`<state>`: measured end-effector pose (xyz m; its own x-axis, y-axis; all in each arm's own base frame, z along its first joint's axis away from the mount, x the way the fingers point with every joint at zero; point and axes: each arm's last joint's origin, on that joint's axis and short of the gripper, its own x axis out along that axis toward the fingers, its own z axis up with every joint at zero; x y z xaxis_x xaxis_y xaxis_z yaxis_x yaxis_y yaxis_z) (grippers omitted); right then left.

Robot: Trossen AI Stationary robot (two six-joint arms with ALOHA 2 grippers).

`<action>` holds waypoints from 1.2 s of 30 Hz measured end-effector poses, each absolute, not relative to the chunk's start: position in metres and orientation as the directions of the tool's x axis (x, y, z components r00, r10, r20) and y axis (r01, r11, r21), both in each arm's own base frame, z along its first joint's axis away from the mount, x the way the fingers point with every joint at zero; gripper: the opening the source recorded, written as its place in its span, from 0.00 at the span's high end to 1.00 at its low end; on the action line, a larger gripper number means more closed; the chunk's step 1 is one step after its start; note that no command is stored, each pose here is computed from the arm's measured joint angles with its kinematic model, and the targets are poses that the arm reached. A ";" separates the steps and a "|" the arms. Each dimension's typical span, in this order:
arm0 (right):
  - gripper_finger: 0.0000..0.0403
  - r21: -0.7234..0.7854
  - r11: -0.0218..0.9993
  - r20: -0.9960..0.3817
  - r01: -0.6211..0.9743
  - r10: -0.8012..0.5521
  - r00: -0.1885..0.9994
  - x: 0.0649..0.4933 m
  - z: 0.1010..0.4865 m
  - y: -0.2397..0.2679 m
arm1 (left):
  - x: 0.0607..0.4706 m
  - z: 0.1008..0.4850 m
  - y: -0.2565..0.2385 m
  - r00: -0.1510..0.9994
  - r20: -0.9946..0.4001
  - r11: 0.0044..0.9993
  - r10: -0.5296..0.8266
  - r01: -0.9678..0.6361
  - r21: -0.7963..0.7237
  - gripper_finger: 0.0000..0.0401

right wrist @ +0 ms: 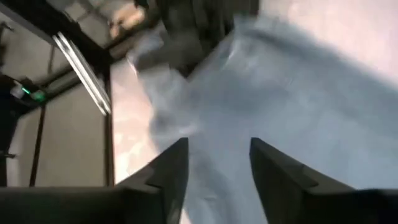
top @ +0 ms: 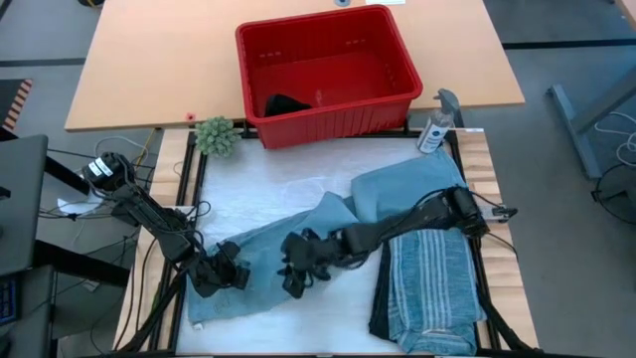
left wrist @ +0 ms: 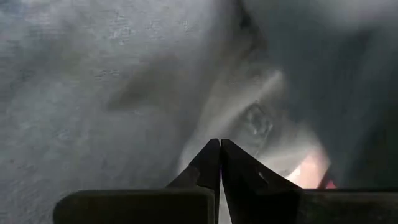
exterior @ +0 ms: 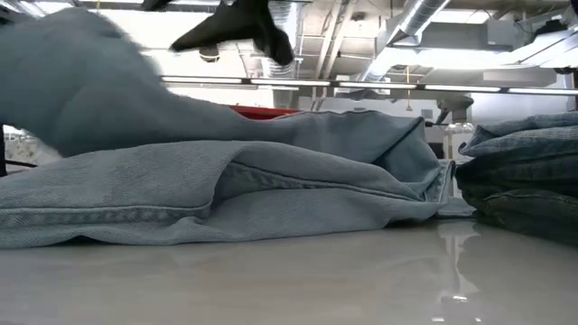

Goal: Fold Laundry from Bin
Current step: Fold the light blue denim pants

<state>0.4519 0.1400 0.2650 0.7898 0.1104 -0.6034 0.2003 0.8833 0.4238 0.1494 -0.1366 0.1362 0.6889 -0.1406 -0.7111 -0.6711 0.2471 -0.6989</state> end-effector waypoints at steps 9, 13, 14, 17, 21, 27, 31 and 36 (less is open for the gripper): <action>0.44 -0.007 0.986 -0.835 0.168 -0.099 0.541 0.347 0.329 0.141 | 0.145 0.132 -0.133 0.641 -0.759 0.283 -0.117 -0.711 -0.644 1.00; 0.45 -0.283 0.949 -0.839 0.138 -0.315 0.443 0.311 0.335 0.140 | 0.148 0.136 -0.136 0.673 -0.724 0.267 -0.150 -0.678 -0.685 1.00; 0.45 -0.307 0.944 -0.839 0.123 -0.330 0.433 0.307 0.334 0.138 | 0.150 0.142 -0.138 0.704 -0.687 0.264 -0.178 -0.638 -0.723 1.00; 0.45 -0.332 0.941 -0.854 0.070 -0.331 0.400 0.305 0.325 0.131 | 0.158 0.171 -0.145 0.767 -0.596 0.253 -0.238 -0.543 -0.801 1.00; 0.45 -0.322 0.947 -0.885 0.003 -0.302 0.355 0.308 0.307 0.121 | 0.163 0.217 -0.147 0.809 -0.520 0.265 -0.274 -0.456 -0.850 1.00; 0.45 -0.299 0.952 -0.905 -0.066 -0.261 0.336 0.320 0.287 0.097 | 0.158 0.273 -0.134 0.842 -0.523 0.396 -0.130 -0.439 -0.806 1.00; 0.44 -0.260 0.960 -0.921 -0.103 -0.215 0.323 0.327 0.280 0.081 | 0.168 0.277 -0.115 0.841 -0.541 0.453 0.017 -0.488 -0.746 1.00; 0.44 -0.209 0.968 -0.932 -0.136 -0.155 0.328 0.333 0.280 0.065 | 0.196 0.262 -0.100 0.785 -0.619 0.533 0.042 -0.541 -0.650 1.00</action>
<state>0.3333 0.0654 0.2803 0.3284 -0.1554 -0.9317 -0.1357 0.9684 -0.2093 0.1956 -0.1001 0.2624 0.7846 0.0424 -0.6185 -0.5414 0.5330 -0.6503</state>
